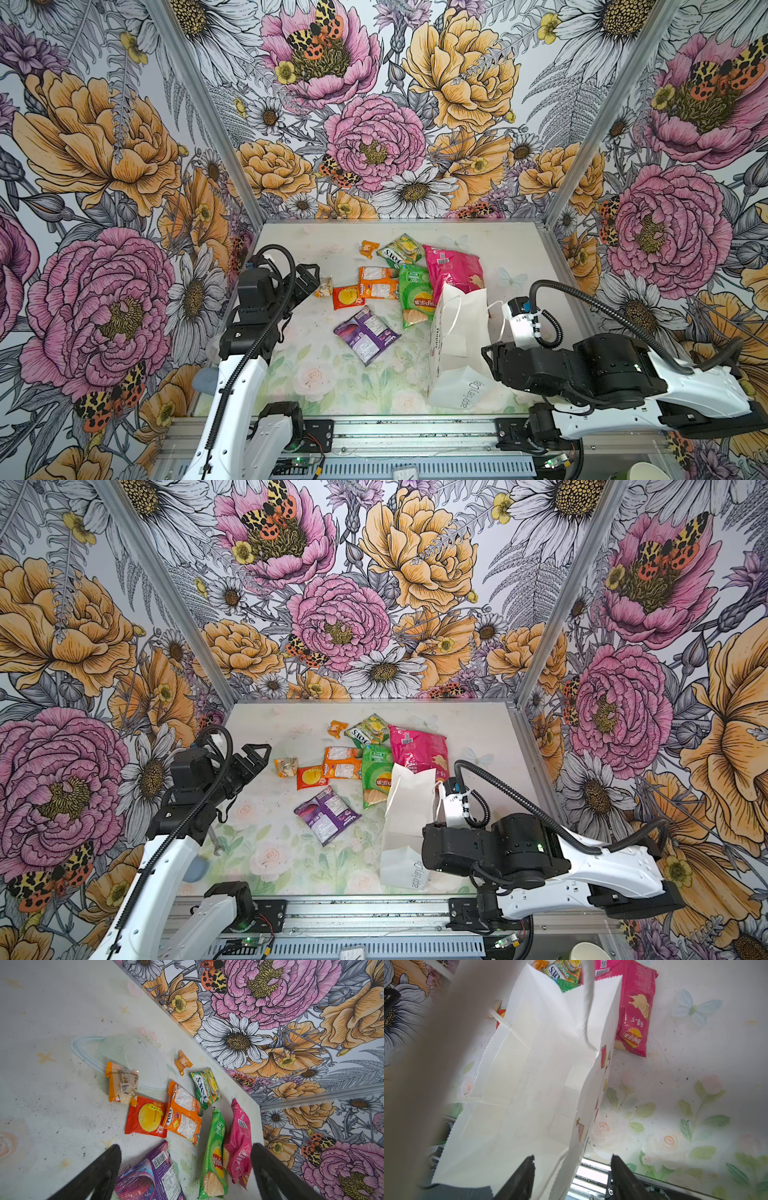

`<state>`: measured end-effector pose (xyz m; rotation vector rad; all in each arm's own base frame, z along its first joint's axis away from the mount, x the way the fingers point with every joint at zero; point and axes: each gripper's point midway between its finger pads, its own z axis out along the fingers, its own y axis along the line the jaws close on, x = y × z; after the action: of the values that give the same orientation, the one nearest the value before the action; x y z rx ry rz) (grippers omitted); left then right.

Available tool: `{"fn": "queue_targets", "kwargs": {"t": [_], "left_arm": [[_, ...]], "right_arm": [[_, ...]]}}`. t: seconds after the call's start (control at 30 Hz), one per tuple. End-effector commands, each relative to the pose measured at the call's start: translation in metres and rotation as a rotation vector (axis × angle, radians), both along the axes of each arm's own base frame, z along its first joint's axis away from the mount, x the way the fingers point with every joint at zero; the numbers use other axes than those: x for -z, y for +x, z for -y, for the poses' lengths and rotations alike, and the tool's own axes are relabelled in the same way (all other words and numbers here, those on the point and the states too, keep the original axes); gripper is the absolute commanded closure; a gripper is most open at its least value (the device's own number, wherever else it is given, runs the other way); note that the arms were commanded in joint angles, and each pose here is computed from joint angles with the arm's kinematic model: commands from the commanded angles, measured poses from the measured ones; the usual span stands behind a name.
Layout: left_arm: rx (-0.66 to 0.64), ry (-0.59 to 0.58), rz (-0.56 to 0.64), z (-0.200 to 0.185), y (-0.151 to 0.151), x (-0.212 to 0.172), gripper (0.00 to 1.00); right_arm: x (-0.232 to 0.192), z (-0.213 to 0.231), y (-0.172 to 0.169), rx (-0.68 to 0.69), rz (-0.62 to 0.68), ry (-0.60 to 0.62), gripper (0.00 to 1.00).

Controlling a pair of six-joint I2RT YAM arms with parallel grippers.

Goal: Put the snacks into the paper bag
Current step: 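Grasp the paper bag's rim with the right gripper and drag it farther from the robot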

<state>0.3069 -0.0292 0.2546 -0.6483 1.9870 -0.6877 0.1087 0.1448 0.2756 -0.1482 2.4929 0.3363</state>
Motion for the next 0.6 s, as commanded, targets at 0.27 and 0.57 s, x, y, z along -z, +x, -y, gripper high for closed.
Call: {"fn": "queue_targets", "kwargs": {"t": [0.27,0.57], "left_arm": [[0.007,-0.025,-0.003,0.000,0.003,0.005,0.01],[0.012,-0.037,0.002,0.001,0.004,0.005,0.01]], "right_arm": [[0.014,0.003,0.012,0.030,-0.086,-0.144,0.68],[0.018,0.005,0.020,0.050,-0.102,-0.186,0.86]]}}
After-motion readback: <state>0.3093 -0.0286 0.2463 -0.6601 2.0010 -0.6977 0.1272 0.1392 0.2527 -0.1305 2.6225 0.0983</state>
